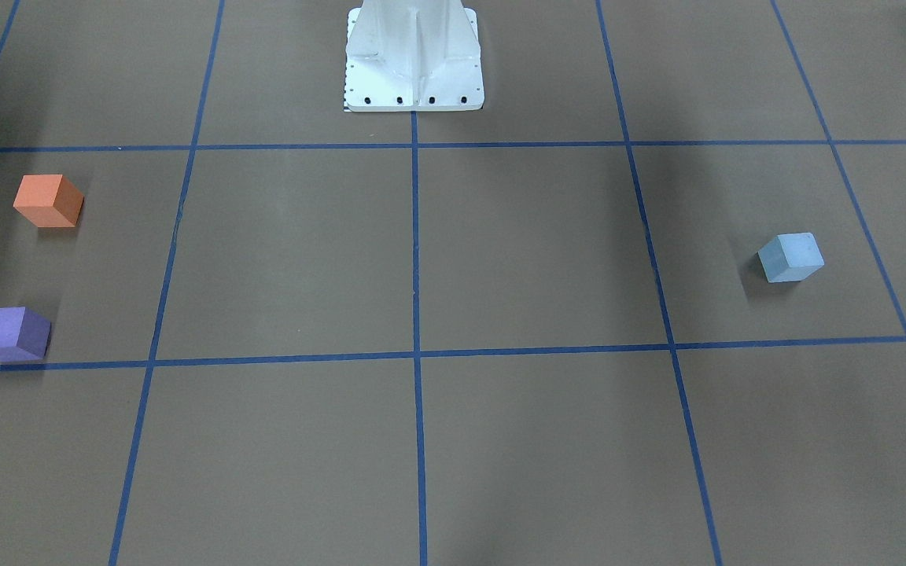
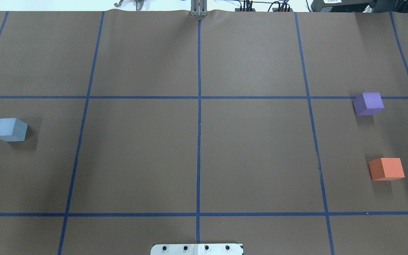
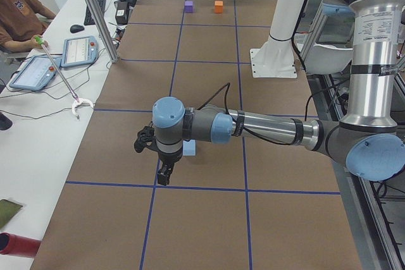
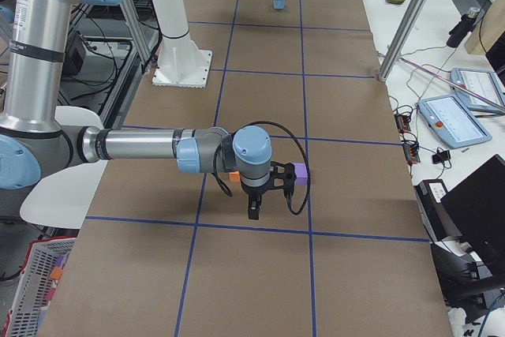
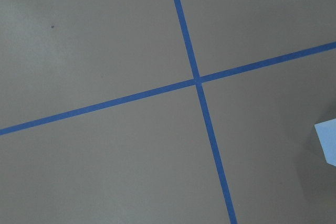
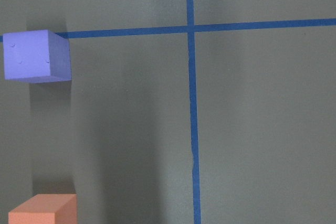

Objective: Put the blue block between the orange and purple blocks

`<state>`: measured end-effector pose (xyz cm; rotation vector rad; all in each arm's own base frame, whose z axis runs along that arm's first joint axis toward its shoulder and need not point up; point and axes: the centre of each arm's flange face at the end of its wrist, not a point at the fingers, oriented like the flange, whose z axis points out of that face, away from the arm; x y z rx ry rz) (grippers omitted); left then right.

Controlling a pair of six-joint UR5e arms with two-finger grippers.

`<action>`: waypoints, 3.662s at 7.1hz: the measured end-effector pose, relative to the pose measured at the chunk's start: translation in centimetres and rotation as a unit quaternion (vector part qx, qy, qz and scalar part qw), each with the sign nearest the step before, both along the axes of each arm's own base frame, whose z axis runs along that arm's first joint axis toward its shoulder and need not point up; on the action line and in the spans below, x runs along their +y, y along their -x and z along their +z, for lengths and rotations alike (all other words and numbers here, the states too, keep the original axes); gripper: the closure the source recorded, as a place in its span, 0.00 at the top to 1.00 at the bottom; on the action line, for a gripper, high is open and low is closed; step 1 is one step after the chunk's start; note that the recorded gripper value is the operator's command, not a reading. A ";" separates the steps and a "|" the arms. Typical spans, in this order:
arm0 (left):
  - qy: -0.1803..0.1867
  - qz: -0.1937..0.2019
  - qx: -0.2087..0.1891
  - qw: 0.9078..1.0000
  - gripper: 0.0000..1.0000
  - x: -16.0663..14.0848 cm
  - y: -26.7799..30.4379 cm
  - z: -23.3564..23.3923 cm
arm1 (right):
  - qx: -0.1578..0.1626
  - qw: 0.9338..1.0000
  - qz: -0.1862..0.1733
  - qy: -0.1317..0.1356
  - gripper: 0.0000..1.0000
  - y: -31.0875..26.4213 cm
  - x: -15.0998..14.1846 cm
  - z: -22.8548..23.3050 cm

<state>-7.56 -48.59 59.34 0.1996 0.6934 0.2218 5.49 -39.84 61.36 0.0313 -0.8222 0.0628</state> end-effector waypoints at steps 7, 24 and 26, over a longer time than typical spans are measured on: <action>0.048 -0.035 0.093 0.994 1.00 -1.4 -12.3 -8.1 | 0.001 1.000 0.003 -0.001 1.00 -0.2 0.2 0.0; 0.112 -0.062 0.062 0.990 1.00 1.3 -28.3 0.5 | 0.000 1.000 0.007 0.004 1.00 -0.5 0.5 0.3; 0.116 -0.059 0.054 0.990 0.94 1.1 -28.9 1.4 | 0.000 1.000 0.006 0.005 1.00 -0.5 0.5 0.3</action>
